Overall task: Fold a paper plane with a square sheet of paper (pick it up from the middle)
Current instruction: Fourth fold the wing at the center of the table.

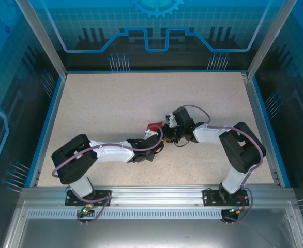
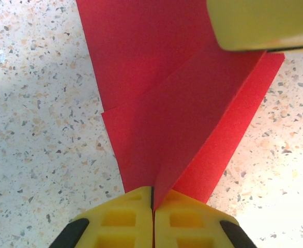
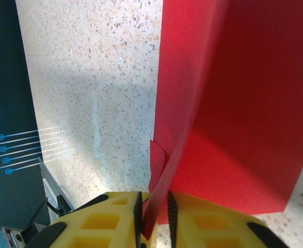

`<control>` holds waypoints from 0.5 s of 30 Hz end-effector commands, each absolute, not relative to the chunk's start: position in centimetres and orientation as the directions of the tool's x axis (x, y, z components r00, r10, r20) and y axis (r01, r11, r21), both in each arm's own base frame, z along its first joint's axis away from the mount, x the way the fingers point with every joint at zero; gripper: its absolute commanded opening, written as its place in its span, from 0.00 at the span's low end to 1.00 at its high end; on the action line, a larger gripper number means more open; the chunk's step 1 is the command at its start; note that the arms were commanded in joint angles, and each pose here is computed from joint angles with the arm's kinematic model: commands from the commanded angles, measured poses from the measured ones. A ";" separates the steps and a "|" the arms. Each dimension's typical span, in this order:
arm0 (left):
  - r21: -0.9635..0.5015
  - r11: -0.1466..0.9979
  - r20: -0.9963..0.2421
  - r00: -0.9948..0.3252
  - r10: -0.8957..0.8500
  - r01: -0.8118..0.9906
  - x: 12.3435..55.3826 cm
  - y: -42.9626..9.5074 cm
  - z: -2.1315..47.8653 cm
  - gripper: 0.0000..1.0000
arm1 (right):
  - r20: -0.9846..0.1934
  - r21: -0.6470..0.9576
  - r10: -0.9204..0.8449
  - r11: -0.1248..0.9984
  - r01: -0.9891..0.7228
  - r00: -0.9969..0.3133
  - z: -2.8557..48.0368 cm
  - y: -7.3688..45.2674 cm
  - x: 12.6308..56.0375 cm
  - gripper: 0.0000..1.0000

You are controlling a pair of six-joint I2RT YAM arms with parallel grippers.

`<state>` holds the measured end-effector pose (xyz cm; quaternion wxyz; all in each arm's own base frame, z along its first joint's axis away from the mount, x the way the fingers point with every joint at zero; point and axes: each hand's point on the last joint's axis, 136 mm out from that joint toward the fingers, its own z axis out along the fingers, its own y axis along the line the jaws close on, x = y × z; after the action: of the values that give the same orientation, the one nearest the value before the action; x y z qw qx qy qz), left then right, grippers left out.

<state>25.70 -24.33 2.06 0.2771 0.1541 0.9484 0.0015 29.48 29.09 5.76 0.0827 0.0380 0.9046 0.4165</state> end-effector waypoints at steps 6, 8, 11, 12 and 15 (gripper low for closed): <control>-0.160 0.944 -0.537 -0.828 0.162 0.288 25.6 -25.0 2.8 0.05 | -0.197 0.753 0.185 0.657 -0.028 -0.963 8.9 25.8 30.0 0.37; -0.230 0.931 -0.526 -0.841 0.126 0.283 25.5 -25.0 2.9 0.05 | -0.222 0.748 0.193 0.662 -0.040 -0.956 9.7 25.2 30.0 0.42; -0.318 0.908 -0.507 -0.858 0.083 0.275 25.4 -25.0 2.8 0.05 | -0.253 0.740 0.194 0.670 -0.060 -0.948 10.5 24.6 29.8 0.45; -0.339 0.900 -0.501 -0.862 0.072 0.272 25.5 -25.0 2.9 0.05 | -0.255 0.739 0.192 0.671 -0.063 -0.948 10.6 24.6 29.7 0.46; -0.401 0.875 -0.481 -0.875 0.051 0.272 25.5 -25.0 2.9 0.05 | -0.254 0.745 0.183 0.664 -0.071 -0.950 10.6 24.7 29.4 0.47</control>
<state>25.89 -23.64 1.98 0.2464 0.0871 0.9503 -0.1694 30.29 25.47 11.68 0.1672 0.0332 0.8906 0.4216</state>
